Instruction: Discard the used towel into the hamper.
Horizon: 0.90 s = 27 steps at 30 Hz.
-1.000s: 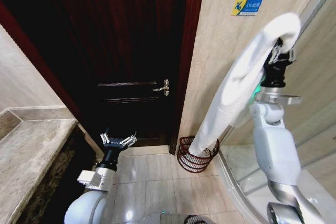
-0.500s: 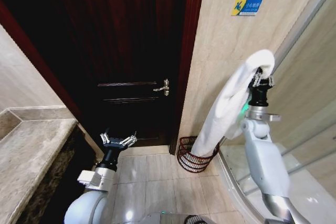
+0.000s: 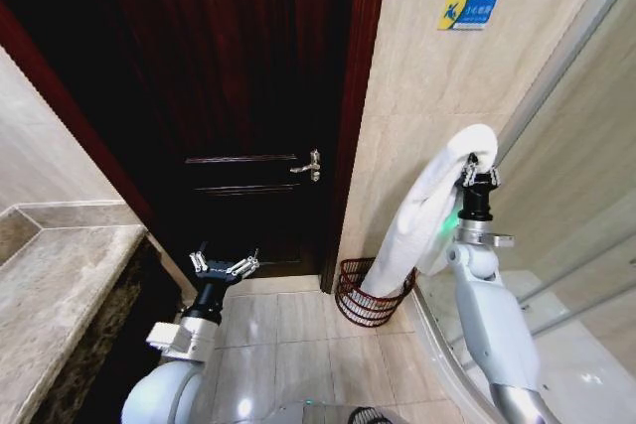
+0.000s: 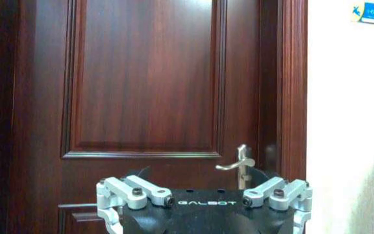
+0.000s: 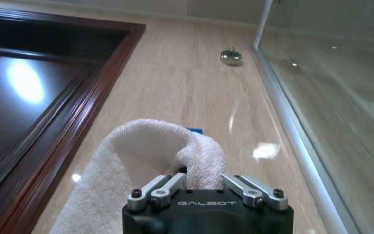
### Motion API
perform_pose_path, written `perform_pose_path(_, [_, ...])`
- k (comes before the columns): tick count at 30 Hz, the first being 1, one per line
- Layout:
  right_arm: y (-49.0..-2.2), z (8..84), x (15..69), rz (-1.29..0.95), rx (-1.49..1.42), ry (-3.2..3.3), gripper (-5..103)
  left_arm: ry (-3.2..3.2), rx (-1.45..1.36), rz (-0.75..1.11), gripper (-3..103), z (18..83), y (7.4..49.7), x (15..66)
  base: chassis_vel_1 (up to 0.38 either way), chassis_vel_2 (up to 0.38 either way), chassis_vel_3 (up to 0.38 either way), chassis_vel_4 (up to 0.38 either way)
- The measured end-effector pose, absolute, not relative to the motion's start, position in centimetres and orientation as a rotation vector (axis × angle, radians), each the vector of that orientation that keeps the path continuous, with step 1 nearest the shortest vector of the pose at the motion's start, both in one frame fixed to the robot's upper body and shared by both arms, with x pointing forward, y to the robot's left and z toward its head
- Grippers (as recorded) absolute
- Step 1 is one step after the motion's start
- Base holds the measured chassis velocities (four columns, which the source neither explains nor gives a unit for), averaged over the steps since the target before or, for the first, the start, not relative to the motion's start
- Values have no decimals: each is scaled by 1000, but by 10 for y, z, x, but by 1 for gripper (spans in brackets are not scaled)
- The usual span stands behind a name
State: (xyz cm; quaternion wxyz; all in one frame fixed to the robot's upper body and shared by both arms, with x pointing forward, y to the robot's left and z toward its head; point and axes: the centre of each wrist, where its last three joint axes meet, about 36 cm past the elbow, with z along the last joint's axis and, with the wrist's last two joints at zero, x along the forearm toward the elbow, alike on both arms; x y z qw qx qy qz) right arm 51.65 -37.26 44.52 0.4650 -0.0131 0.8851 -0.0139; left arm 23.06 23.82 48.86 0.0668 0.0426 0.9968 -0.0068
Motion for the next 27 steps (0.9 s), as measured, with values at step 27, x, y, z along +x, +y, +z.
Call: perform_pose_path(27, [-374,413,485,-46,-19,2226,11,3005,128,-21,100,489,238,231,-64,67,62,-61])
